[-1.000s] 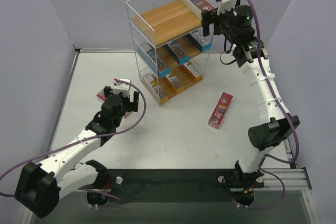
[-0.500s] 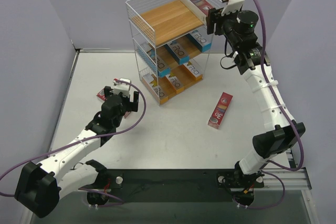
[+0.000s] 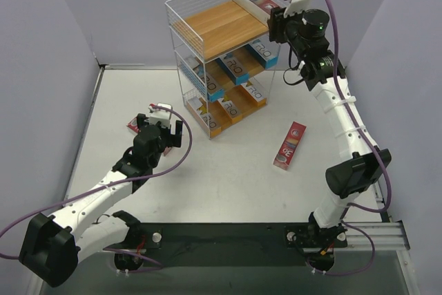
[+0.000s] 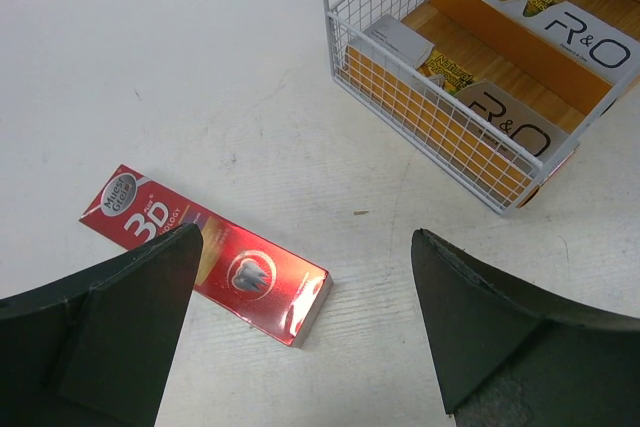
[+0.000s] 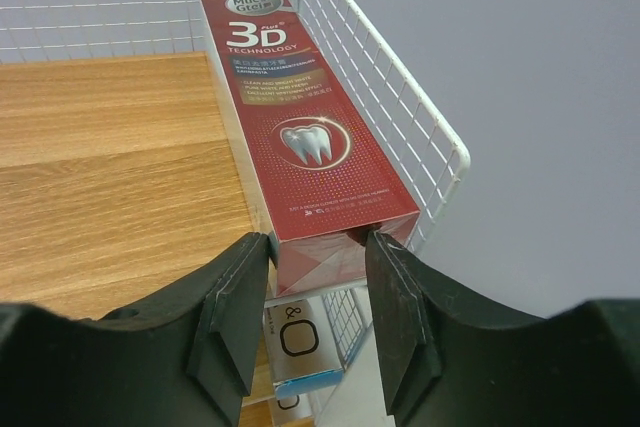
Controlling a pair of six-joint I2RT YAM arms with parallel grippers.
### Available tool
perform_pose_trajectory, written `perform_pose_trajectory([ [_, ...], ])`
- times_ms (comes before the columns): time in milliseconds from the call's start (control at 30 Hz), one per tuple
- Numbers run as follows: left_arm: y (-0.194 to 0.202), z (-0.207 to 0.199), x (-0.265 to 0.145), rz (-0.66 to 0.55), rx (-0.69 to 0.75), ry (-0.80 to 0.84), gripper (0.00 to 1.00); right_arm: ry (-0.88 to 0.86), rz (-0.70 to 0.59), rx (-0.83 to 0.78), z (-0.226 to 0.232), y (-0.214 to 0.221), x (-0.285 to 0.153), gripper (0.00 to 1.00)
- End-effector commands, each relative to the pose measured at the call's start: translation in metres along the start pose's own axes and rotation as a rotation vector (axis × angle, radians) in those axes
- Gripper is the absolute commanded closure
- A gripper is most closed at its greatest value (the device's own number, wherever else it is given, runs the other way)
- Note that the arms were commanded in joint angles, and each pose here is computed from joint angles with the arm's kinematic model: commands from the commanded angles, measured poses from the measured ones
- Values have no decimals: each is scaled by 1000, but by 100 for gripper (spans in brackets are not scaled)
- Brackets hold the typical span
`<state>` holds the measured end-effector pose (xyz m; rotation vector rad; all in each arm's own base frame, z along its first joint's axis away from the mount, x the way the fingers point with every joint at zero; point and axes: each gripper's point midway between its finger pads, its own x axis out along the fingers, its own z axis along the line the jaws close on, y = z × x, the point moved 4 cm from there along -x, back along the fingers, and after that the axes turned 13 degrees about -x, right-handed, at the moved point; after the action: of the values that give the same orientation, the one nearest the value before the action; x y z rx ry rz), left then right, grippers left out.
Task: Place and organize the toothpastes onto the shelf
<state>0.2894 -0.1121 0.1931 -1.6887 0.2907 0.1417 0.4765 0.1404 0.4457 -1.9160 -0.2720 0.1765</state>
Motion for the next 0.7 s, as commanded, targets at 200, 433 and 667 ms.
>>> perform_pose_trajectory([
  [200, -13, -1, 0, -66, -8, 1, 3, -11, -126, 21, -2, -44, -16, 50],
  [433, -11, -1, 1, -57, -9, 4, 3, -1, -83, 86, 1, -28, -56, 24],
  [667, -9, -4, 1, -54, -8, 14, 3, 197, 162, 155, -19, 47, -112, 7],
])
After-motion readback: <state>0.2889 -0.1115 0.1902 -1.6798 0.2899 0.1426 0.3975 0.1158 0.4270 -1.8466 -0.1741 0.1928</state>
